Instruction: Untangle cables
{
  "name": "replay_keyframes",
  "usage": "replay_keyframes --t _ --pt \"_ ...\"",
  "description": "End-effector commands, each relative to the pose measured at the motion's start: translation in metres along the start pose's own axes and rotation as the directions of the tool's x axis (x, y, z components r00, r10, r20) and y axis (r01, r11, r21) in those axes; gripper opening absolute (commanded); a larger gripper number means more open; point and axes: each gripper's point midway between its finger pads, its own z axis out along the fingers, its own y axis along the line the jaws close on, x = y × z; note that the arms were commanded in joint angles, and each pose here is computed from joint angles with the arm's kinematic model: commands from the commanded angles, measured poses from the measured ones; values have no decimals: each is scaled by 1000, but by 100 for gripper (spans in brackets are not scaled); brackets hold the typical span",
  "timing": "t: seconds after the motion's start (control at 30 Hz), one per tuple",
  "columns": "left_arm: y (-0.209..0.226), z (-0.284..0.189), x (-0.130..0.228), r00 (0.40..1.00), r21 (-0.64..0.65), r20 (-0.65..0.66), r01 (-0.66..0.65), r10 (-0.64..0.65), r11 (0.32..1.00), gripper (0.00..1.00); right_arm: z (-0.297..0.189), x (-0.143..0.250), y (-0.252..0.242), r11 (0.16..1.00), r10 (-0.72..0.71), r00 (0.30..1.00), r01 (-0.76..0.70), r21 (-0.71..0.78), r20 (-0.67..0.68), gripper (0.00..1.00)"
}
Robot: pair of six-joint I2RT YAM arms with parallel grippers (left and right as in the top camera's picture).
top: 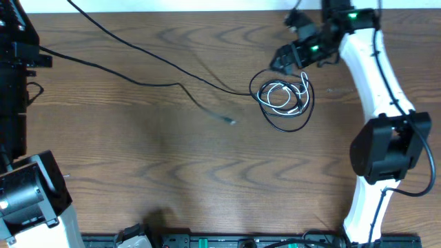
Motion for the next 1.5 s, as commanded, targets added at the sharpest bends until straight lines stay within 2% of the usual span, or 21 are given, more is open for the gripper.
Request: replay_keyframes --t 0.0,0.3,0.67,1.1,1.27,1.47 --pt "-12 -4 -9 1000 32 17 -7 7 999 7 15 -3 33 982 -173 985 173 -78 9 99" --pt "-12 -4 -9 1000 32 16 -8 7 999 7 62 0 70 928 -329 944 323 -184 -1 99" --pt "-10 -4 -5 1000 23 1 1 -1 1000 7 125 32 73 905 -365 926 328 -269 -97 98" --pt "-9 -4 -5 1000 20 -2 3 -3 1000 8 159 38 80 885 -405 909 363 -290 -99 97" --pt "-9 -4 -4 1000 19 -5 4 -4 1000 7 161 39 84 881 -414 905 371 -293 -101 93" --pt "-9 -4 -4 1000 19 -5 4 -4 1000 8 173 37 85 875 -442 891 403 -267 -102 80"
